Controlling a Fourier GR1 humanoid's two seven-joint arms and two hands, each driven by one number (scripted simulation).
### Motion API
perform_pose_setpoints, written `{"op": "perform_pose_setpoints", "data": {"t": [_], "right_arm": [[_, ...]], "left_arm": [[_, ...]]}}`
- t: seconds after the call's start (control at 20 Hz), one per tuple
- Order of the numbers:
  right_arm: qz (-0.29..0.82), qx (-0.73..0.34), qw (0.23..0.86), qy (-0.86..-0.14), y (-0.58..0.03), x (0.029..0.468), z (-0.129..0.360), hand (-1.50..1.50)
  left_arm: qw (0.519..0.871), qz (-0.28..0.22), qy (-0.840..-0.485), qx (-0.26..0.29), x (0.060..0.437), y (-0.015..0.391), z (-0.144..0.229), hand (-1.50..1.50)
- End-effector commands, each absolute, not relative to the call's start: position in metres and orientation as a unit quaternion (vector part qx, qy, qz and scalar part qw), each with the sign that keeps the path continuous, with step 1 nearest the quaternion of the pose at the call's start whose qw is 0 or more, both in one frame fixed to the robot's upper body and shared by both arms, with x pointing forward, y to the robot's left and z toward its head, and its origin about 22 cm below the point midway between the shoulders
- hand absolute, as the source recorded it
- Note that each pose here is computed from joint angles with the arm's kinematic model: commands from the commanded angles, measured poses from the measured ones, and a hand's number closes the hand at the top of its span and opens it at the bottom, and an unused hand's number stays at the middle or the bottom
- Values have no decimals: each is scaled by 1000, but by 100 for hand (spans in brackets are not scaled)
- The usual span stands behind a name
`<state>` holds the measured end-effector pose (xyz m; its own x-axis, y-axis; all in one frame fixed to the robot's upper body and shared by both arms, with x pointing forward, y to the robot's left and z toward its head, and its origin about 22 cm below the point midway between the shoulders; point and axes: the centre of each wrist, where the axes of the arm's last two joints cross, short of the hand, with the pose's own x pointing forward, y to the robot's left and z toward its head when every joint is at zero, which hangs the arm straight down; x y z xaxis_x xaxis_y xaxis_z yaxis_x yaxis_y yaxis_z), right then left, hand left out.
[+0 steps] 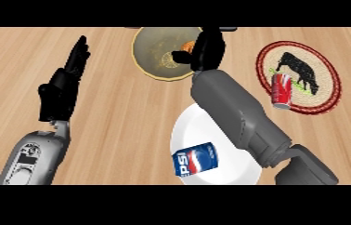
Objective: Pick the croissant from the plate and place it in the bowl
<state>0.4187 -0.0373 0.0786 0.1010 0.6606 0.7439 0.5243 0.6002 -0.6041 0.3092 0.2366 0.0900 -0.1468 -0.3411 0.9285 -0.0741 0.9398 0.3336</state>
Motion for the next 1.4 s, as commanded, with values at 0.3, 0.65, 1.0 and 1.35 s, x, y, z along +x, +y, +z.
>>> {"op": "perform_pose_setpoints", "data": {"t": [0.3, 0.65, 1.0, 1.35], "right_arm": [[-22, -368, 609, -702, -59, 419, 77, -150], [-49, -291, 603, -741, -72, 380, 41, -150], [7, -215, 607, -765, -73, 335, 23, -150], [7, -213, 604, -768, -81, 294, 7, -150]], "left_arm": [[650, -93, -739, 150, 294, 248, 89, 0], [659, -82, -730, 163, 294, 254, 69, 0], [660, -65, -729, 169, 297, 254, 93, 0], [664, -71, -723, 175, 277, 268, 73, 0]]}}
